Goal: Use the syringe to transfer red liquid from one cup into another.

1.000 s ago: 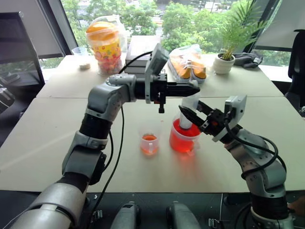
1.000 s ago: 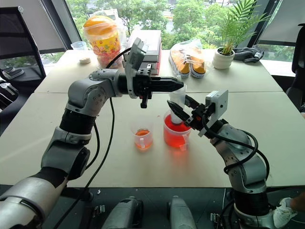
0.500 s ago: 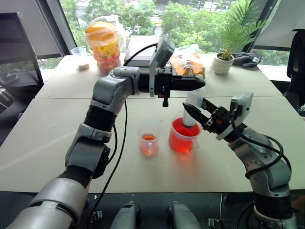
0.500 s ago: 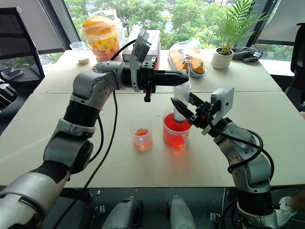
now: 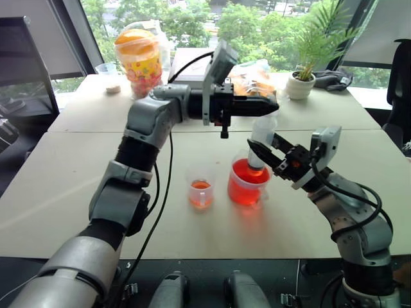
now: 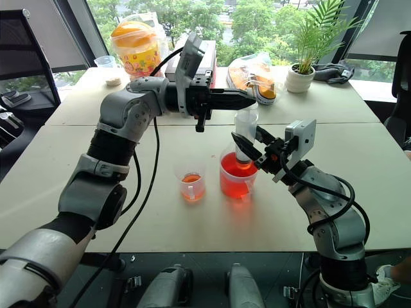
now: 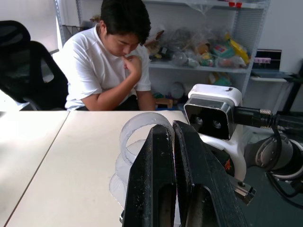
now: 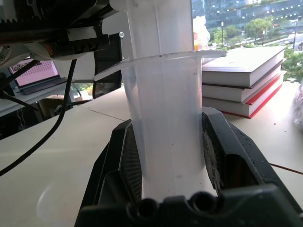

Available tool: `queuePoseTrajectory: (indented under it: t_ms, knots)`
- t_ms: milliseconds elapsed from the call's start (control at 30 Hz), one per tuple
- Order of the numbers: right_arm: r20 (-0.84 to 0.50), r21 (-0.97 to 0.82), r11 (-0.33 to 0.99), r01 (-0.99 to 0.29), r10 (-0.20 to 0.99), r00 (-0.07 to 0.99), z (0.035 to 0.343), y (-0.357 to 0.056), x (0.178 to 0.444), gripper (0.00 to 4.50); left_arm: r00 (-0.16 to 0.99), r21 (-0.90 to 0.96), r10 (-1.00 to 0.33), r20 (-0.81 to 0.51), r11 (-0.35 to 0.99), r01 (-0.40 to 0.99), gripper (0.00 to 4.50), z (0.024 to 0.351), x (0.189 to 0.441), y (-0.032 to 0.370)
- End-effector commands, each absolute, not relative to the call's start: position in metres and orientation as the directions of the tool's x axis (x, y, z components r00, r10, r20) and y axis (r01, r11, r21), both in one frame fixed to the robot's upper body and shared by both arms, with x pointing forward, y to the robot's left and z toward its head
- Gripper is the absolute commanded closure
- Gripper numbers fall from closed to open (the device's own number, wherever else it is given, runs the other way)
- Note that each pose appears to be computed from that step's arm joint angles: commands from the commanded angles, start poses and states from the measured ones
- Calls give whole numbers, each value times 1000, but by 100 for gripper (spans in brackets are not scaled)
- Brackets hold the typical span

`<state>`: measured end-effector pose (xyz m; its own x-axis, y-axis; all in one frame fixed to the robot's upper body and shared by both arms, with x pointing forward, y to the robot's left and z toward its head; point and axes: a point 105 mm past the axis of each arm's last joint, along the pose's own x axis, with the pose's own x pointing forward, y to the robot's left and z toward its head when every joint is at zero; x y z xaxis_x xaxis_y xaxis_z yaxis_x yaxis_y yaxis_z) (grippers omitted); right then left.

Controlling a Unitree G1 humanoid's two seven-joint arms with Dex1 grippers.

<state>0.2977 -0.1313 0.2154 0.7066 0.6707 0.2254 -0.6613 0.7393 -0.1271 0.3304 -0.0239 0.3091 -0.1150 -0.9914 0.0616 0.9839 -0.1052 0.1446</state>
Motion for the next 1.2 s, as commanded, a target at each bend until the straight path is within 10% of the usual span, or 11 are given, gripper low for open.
queuePoseTrajectory:
  t_ms: [33,367,700,1200]
  knots:
    - [167,-116,672,-732,739,652,201,-114,288,310,-103,317,-977,185,-40,948,447,364,323,-15]
    - [216,-157,682,-714,730,649,221,-116,288,310,-120,296,-985,123,-79,952,447,345,321,-16]
    - [273,-199,713,-673,700,660,253,-130,290,310,-85,275,-996,36,-71,959,5,314,329,0]
    - [321,-200,677,-708,728,606,282,-121,282,310,122,275,-992,28,125,953,5,320,341,73]
